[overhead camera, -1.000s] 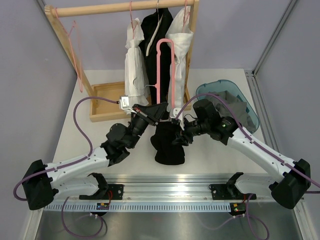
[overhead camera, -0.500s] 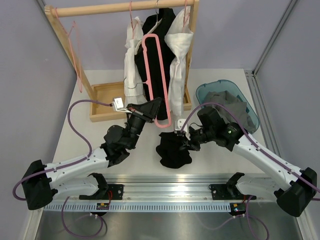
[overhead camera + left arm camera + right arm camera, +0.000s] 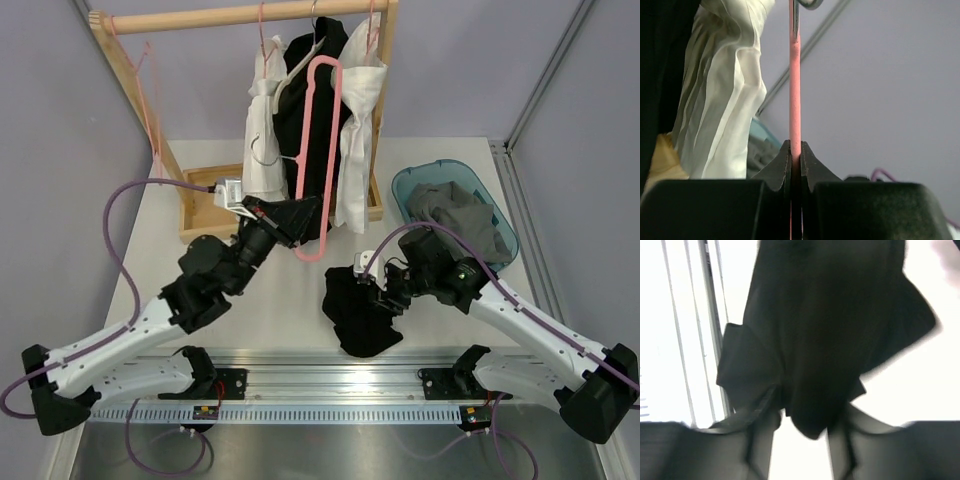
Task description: Remove the skirt from the hanger
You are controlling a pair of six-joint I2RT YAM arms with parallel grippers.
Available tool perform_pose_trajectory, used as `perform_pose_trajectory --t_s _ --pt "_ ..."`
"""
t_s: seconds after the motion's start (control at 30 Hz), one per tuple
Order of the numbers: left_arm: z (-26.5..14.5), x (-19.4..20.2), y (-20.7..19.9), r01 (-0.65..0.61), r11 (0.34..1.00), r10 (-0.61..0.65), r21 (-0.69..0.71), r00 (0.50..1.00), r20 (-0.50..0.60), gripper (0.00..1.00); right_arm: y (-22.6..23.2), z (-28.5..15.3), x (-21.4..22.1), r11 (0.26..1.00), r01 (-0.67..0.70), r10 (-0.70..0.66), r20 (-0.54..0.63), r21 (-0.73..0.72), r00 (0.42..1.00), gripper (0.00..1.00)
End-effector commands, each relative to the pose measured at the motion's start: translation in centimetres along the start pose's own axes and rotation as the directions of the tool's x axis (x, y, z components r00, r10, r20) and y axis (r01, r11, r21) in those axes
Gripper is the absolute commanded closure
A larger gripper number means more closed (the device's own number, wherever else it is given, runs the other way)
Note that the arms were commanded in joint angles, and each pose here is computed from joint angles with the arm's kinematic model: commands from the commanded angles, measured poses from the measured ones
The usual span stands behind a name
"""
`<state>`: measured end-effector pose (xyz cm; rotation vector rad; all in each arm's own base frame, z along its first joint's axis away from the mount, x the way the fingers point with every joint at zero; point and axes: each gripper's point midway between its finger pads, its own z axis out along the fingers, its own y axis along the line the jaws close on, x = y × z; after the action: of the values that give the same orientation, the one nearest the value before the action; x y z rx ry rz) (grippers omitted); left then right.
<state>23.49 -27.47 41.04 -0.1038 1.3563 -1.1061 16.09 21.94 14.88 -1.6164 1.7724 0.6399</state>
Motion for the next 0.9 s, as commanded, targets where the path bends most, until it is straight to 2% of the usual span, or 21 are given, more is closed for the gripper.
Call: perform_pose_trajectory --t_s 0.0,0.03,0.07,0.13,0.17,0.23,0.33,0.37,0.43,0.47,0.53,0.57,0.6,0.63,0.7,0.73,0.83,0.87 --pt "-3.9 -1.0 -2.0 -0.137 0.987 0.151 0.09 0.974 -0.168 1.0 -1.5 -0.4 -0.3 0.997 0.027 -0.028 0.012 0.079 1.0 0.48" --pt "-5.4 -2.4 -2.2 -0.149 0.983 0.164 0.103 0.974 -0.158 1.0 -1.5 -0.4 -0.3 0.996 0.023 -0.024 0.011 0.081 1.0 0.35" --pt "-6.7 -2.1 -1.3 -0.176 0.981 0.19 0.086 0.96 -0.205 1.0 -1.6 -0.4 -0.3 0.996 0.021 -0.022 0.013 0.085 1.0 0.27" --pt "-9.1 -4.7 -0.9 -0.187 0.98 0.196 0.069 0.967 -0.164 1.0 -1.9 -0.4 0.0 0.995 0.008 -0.008 0.008 0.096 1.0 0.11" --pt "-10.3 -5.1 0.0 -0.208 0.977 0.212 0.039 0.961 -0.179 1.0 -2.0 -0.4 0.1 0.995 0.005 -0.005 0.008 0.1 1.0 0.01" --pt "-12.1 -7.8 1.2 -0.231 0.973 0.225 -0.03 0.966 -0.127 1.0 -2.2 -0.5 0.2 0.994 -0.005 0.005 0.005 0.109 1.0 0.0" --pt "-14.0 -10.2 3.8 -0.294 0.94 0.275 -0.173 0.953 -0.128 1.0 -2.7 -0.7 0.1 0.992 -0.023 0.022 0.013 0.126 1.0 0.0" --pt "-14.7 -10.2 5.7 -0.349 0.901 0.313 -0.259 0.934 -0.173 1.0 -2.9 -0.8 0.0 0.991 -0.027 0.025 0.017 0.129 1.0 0.01" --pt "-15.3 -11.9 6.2 -0.376 0.87 0.334 -0.319 0.925 -0.18 1.0 -3.1 -0.9 -0.1 0.99 -0.039 0.036 0.02 0.132 0.999 0.01" --pt "-15.6 -11.6 7.6 -0.434 0.817 0.366 -0.379 0.899 -0.239 1.0 -3.3 -1.0 0.0 0.989 -0.044 0.041 0.021 0.139 0.999 0.01" --pt "-15.9 -13.3 7.5 -0.443 0.789 0.374 -0.426 0.896 -0.238 1.0 -3.5 -1.1 -0.1 0.988 -0.051 0.048 0.025 0.144 0.999 0.01" --pt "-16.5 -13.5 8.5 -0.485 0.741 0.396 -0.464 0.874 -0.282 1.0 -3.6 -1.2 -0.1 0.987 -0.055 0.052 0.028 0.149 0.998 0.01" --pt "-15.9 -13.1 8.8 -0.523 0.705 0.41 -0.478 0.851 -0.327 1.0 -3.7 -1.2 -0.1 0.987 -0.06 0.057 0.028 0.151 0.998 0.01" --pt "-15.8 -14.2 8.2 -0.527 0.698 0.417 -0.485 0.849 -0.324 1.0 -3.8 -1.3 -0.1 0.986 -0.068 0.064 0.031 0.153 0.997 0.01" --pt "-15.0 -13.6 8.6 -0.62 0.62 0.451 -0.481 0.783 -0.427 1.0 -3.9 -1.3 0.0 0.985 -0.081 0.076 0.035 0.154 0.996 0.01" --pt "-14.7 -13.7 8.5 -0.64 0.604 0.459 -0.475 0.767 -0.449 1.0 -3.9 -1.4 -0.1 0.984 -0.087 0.082 0.039 0.154 0.996 0.0" --pt "-12.9 -13.9 8.2 -0.684 0.572 0.475 -0.452 0.726 -0.498 1.0 -3.9 -1.5 -0.3 0.983 -0.096 0.089 0.052 0.155 0.995 0.01" --pt "-12.2 -13.9 8.6 -0.669 0.592 0.446 -0.449 0.736 -0.509 1.0 -4.0 -1.6 -0.4 0.983 -0.098 0.091 0.055 0.156 0.994 0.0"
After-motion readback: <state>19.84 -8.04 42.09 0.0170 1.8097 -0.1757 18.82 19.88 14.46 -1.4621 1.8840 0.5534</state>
